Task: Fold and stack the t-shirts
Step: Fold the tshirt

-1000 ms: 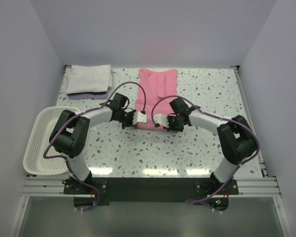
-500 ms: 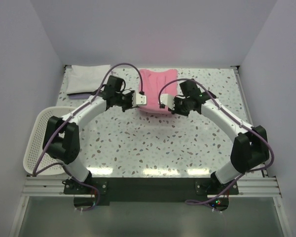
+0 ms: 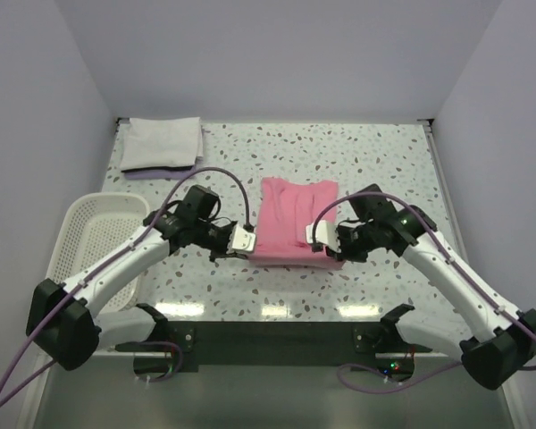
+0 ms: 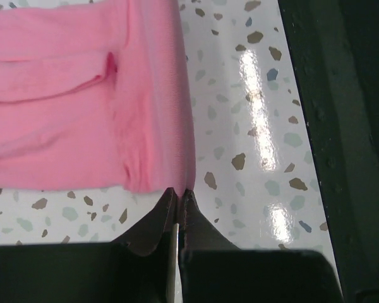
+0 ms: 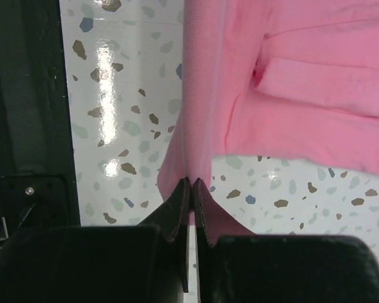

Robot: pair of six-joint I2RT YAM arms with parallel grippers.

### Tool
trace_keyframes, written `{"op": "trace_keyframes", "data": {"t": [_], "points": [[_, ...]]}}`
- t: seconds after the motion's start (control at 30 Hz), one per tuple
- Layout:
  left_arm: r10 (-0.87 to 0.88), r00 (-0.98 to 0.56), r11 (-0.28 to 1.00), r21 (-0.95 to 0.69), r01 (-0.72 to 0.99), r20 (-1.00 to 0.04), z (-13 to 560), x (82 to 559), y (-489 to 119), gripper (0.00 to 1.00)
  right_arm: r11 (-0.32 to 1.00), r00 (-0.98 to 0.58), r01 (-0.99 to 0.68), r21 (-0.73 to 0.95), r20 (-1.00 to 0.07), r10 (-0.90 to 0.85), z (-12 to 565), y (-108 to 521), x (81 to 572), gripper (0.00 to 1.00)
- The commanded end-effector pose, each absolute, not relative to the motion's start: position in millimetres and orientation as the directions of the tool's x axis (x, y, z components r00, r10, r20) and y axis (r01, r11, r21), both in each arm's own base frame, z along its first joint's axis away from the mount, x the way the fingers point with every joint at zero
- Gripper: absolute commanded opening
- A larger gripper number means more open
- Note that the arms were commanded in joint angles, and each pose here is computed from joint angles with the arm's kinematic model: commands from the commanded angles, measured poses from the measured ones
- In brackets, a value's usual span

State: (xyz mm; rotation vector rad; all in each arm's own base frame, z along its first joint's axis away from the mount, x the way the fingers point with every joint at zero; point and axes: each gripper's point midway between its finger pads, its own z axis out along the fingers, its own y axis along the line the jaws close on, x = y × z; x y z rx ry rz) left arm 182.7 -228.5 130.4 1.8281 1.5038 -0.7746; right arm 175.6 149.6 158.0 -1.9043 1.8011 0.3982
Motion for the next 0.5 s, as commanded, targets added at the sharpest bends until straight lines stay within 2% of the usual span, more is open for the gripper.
{"op": "trace_keyframes", "data": {"t": [0.0,0.1,0.23,0.27,0.33,0.43,0.47], "points": [[0.575,0.111,-0.08,0.079,0.994,-0.811,164,185,-234,0.0,-0.01,0.057,-0.995,-0.101,-0.474,-0.879,165,133,162,0.0],[0.586,0.106,-0.043,0.099,0.994,-0.803,174,216,-243,0.0,0.009,0.042,-0.995,-0.104,-0.475,-0.879,169,138,187,0.0],[0.608,0.091,0.005,0.119,0.993,-0.789,171,270,-247,0.0,0.085,-0.032,-0.993,-0.084,-0.499,-0.866,173,138,247,0.0],[0.63,0.058,0.01,0.084,0.996,-0.774,155,282,-248,0.0,0.076,-0.018,-0.993,-0.095,-0.499,-0.867,172,139,258,0.0],[0.622,0.058,0.036,0.102,0.994,-0.781,164,313,-249,0.0,0.091,-0.022,-0.989,-0.116,-0.496,-0.868,173,137,284,0.0],[0.619,0.024,0.067,0.082,0.994,-0.785,153,358,-254,0.0,0.086,-0.019,-0.99,-0.115,-0.486,-0.874,157,140,322,0.0],[0.627,-0.018,0.077,0.039,0.996,-0.779,134,370,-255,0.0,0.089,-0.042,-0.993,-0.078,-0.471,-0.881,135,139,336,0.0]]}}
